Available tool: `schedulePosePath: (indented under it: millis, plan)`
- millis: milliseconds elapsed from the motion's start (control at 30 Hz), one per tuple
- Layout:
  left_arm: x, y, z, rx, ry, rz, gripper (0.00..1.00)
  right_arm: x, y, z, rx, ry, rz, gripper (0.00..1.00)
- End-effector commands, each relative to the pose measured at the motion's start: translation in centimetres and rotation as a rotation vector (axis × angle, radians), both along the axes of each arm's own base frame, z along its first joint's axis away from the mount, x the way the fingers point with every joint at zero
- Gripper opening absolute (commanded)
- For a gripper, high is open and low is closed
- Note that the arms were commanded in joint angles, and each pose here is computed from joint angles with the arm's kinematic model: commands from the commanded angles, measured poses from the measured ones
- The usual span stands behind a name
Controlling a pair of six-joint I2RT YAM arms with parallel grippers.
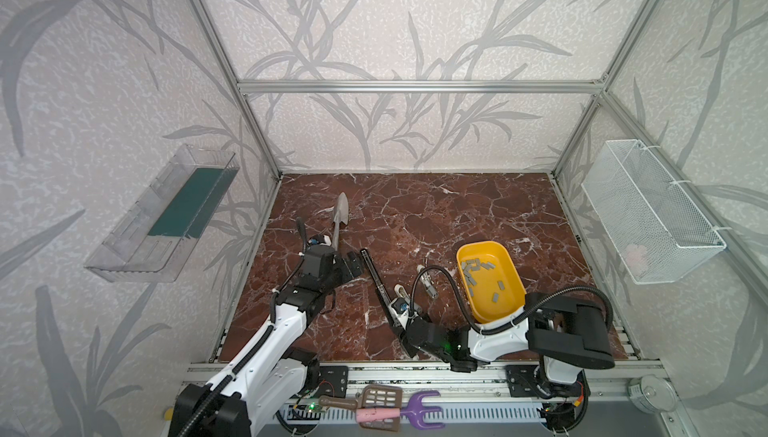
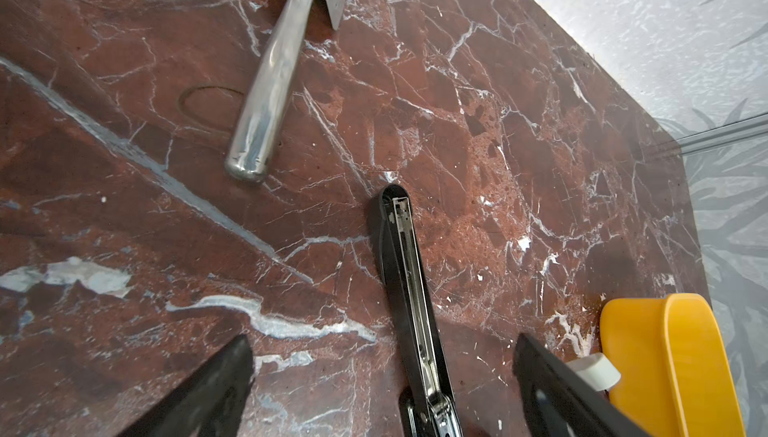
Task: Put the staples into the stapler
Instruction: 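Move the right gripper over the black stapler channel while the left gripper shifts toward it, then swing the left gripper over the black stapler's raised top arm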
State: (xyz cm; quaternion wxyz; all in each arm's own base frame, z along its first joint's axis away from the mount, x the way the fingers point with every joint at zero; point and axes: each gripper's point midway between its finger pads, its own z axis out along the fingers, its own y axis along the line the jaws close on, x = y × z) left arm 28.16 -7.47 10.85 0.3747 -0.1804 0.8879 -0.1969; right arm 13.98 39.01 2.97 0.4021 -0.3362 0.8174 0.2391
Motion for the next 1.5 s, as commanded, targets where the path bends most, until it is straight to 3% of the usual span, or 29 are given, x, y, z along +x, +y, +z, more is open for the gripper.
schedulePosePath:
  millis: [0, 167, 333, 600, 967, 1333, 1467]
  plan:
    - [-0.2, 0.2, 0.5, 0.014, -0.048, -0.016, 0.99, 0.5, 0.1, 0.5, 0.048, -0.045, -0.017, 0.41]
    - [-0.6, 0.5, 0.8, 0.025, -0.069, -0.009, 0.99, 1.1, -0.6, 0.8, 0.078, -0.082, -0.059, 0.41]
    - [-0.7, 0.5, 0.7, 0.02, -0.073, -0.012, 0.99, 1.1, -0.5, 1.2, 0.075, -0.155, -0.056, 0.31]
    - [-0.3, -0.1, 1.1, 0.012, -0.095, -0.043, 0.99, 1.3, -0.8, 1.5, 0.122, -0.209, -0.067, 0.35]
    - [-0.5, -0.1, 1.3, 0.004, -0.121, -0.043, 0.99, 1.1, -0.6, 0.8, 0.131, -0.201, -0.062, 0.27]
    - [-0.5, -0.5, 1.2, -0.019, -0.125, -0.059, 0.99, 1.2, -0.7, 1.1, 0.136, -0.207, -0.069, 0.24]
    - [-0.6, -0.9, 0.8, -0.048, -0.131, -0.064, 0.99, 1.1, -0.6, 1.1, 0.143, -0.2, -0.069, 0.11]
